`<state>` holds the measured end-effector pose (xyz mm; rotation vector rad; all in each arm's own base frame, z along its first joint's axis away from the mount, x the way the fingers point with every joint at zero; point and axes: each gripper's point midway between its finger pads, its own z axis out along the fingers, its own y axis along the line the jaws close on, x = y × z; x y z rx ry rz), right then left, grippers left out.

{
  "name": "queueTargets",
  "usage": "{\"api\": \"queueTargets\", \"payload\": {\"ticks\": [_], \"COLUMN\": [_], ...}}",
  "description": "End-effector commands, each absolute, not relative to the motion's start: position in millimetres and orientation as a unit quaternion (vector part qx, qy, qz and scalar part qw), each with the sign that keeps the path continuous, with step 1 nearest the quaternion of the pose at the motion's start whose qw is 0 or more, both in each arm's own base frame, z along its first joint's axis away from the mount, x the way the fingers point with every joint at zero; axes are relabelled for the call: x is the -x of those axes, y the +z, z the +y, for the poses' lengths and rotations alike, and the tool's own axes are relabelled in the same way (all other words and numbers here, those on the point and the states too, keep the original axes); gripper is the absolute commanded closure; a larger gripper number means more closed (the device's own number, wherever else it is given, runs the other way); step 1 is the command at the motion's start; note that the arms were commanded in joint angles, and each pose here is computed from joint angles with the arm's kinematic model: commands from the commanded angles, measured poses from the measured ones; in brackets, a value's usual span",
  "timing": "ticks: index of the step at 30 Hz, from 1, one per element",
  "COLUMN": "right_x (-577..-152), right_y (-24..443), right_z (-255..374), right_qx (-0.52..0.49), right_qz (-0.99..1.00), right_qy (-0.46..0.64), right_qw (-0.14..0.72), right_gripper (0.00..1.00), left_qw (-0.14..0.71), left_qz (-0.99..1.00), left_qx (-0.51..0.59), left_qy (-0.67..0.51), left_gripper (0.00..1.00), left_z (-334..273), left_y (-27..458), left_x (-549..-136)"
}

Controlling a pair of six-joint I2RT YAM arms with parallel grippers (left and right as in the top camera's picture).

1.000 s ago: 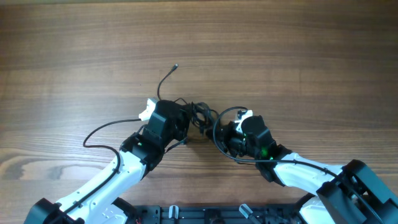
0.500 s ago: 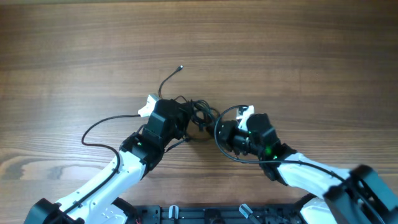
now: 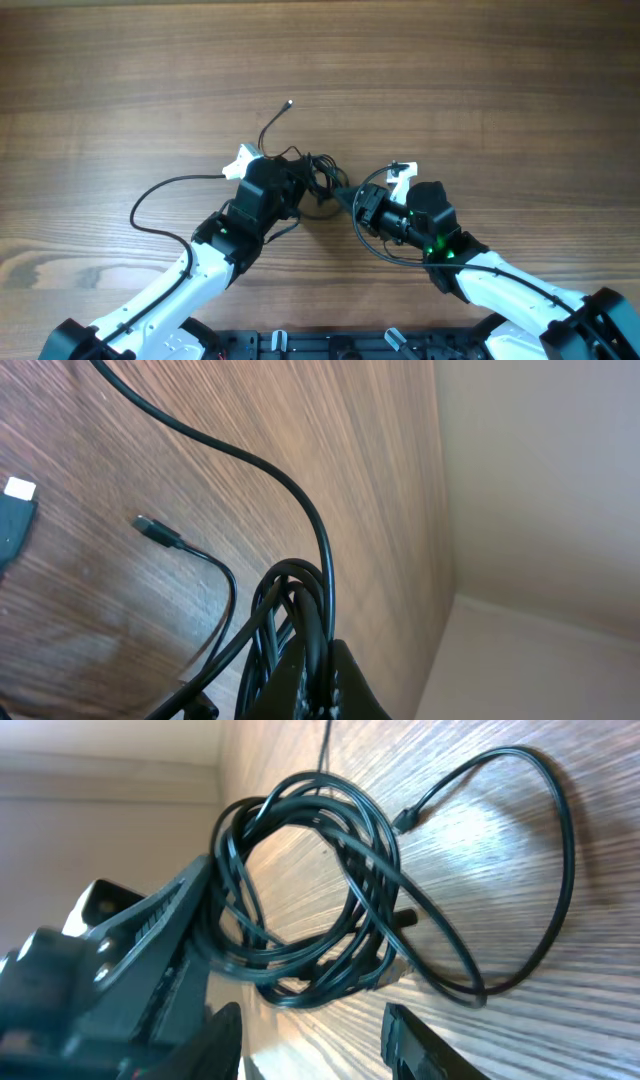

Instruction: Untangle cables

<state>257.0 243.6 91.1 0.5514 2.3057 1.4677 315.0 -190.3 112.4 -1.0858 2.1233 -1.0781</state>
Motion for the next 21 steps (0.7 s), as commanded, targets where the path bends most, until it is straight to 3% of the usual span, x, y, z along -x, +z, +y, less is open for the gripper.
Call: {"api": "queueTargets", "payload": {"ticks": [1,5,21], "right_x": [-261.3,-259.0,-255.9], "right_y": [83.7,78.3,66.7], "right_z": [238.6,237.1,232.2], "right_qx": [-0.225,-0.235,-0.361], "right_qz": [0.813,0.817,0.785], "right_qy": [0.508,0.501,0.496], "right_qw": [0.173,0.162,0.086], "right_gripper": [0.54,0.63,0.73], "left_qw": [0.259,0.244,0.183], "left_qz": [0.788,0.778,0.756], "left_qx": [0.379,0.397,0.436], "left_qy": [-0.411,-0.422,-0.452], "left_gripper": [0.96,0.96,0.96], "left_z": [-201.3,-205.7,-220.0], "left_y": [120.3,121.1,121.2], "left_x": [-311.9,-309.7,-299.6]}}
